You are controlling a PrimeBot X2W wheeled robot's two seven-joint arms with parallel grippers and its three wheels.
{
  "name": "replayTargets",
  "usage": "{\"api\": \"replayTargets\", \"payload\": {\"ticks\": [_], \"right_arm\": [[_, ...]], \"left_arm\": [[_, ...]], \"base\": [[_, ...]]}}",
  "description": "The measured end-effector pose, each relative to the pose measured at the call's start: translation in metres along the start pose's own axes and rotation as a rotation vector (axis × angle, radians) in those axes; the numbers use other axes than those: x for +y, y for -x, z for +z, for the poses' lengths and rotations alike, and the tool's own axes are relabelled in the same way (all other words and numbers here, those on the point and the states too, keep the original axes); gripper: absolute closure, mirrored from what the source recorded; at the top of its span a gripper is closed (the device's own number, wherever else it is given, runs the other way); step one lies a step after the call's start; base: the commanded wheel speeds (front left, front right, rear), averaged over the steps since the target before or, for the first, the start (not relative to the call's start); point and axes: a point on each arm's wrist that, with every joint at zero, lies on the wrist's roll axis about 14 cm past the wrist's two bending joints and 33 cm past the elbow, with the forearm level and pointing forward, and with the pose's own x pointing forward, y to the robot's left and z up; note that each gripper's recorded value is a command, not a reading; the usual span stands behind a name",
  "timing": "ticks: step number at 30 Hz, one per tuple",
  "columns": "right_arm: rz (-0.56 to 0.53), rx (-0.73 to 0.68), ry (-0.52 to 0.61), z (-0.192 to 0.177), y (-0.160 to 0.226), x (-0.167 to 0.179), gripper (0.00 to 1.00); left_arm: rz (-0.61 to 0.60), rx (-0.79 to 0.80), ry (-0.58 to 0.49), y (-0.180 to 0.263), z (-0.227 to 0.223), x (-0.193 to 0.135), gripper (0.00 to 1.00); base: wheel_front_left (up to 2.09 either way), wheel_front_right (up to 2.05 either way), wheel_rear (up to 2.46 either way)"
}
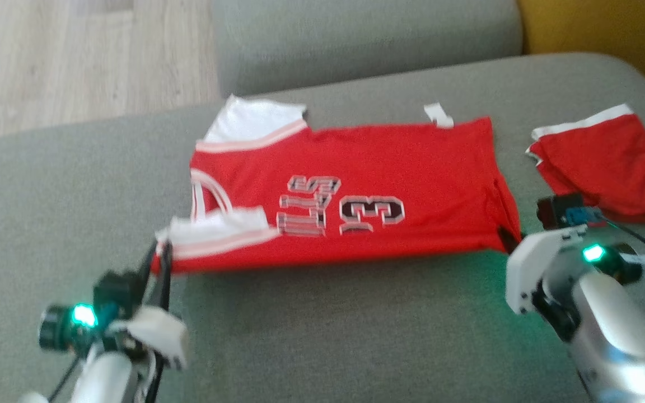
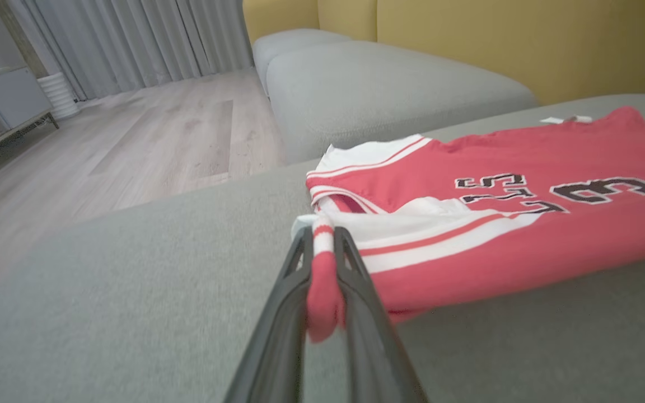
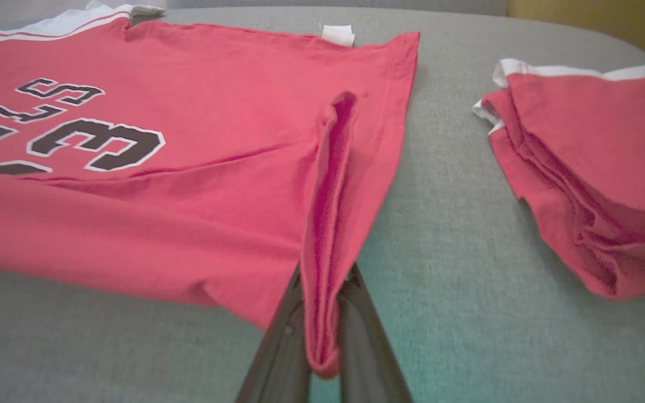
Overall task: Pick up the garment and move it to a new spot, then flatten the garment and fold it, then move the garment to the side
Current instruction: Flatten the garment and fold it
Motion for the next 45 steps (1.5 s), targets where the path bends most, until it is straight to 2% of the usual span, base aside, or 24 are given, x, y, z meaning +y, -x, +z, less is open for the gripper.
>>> {"api": "replayTargets", "payload": {"ticks": [6, 11, 19, 20, 21, 22, 23, 29, 35, 38, 42, 45], "right_arm": [[0.016, 0.063, -0.056, -0.028, 0.037, -0.008, 1.00], [0.016, 0.073, -0.116, -0.043, 0.056, -0.007, 1.00], [-0.004, 0.081, -0.191, -0.057, 0.071, -0.003, 1.00], [-0.010, 0.066, -0.201, -0.054, 0.070, -0.003, 0.62], [-0.020, 0.047, -0.210, -0.051, 0.070, -0.004, 0.00], [-0.031, 0.025, -0.218, -0.047, 0.070, -0.006, 0.00], [-0.044, 0.002, -0.221, -0.043, 0.070, -0.009, 0.00], [-0.083, -0.141, -0.267, -0.022, 0.070, -0.013, 0.00], [-0.146, -0.407, -0.357, 0.018, 0.080, -0.027, 0.00], [-0.150, -0.472, -0.369, 0.024, 0.081, -0.026, 0.00], [-0.152, -0.519, -0.385, 0.028, 0.078, -0.026, 0.00], [-0.163, -0.551, -0.383, 0.038, 0.072, -0.032, 0.00]], "left_arm": [[-0.046, 0.117, 0.002, 0.032, -0.036, -0.014, 1.00], [-0.073, 0.157, 0.004, 0.041, -0.043, -0.021, 1.00], [-0.117, 0.224, 0.013, 0.051, -0.058, -0.037, 1.00], [-0.115, 0.222, 0.014, 0.050, -0.058, -0.037, 1.00], [-0.116, 0.220, 0.014, 0.049, -0.057, -0.037, 0.94], [-0.111, 0.216, 0.015, 0.049, -0.056, -0.037, 0.18], [-0.106, 0.214, 0.015, 0.048, -0.055, -0.037, 0.00], [-0.078, 0.146, 0.045, 0.040, -0.043, -0.033, 0.00], [0.028, -0.196, 0.127, 0.018, 0.036, -0.012, 0.00], [0.011, -0.284, 0.154, 0.012, 0.058, -0.018, 0.00], [-0.033, -0.326, 0.166, 0.002, 0.072, -0.026, 0.00], [-0.118, -0.309, 0.099, -0.016, 0.076, -0.036, 0.00]], "base": [[0.00, 0.00, 0.00], [0.00, 0.00, 0.00], [0.00, 0.00, 0.00], [0.00, 0.00, 0.00], [0.00, 0.00, 0.00], [0.00, 0.00, 0.00], [0.00, 0.00, 0.00], [0.00, 0.00, 0.00], [0.00, 0.00, 0.00], [0.00, 0.00, 0.00], [0.00, 0.00, 0.00], [0.00, 0.00, 0.00]]}}
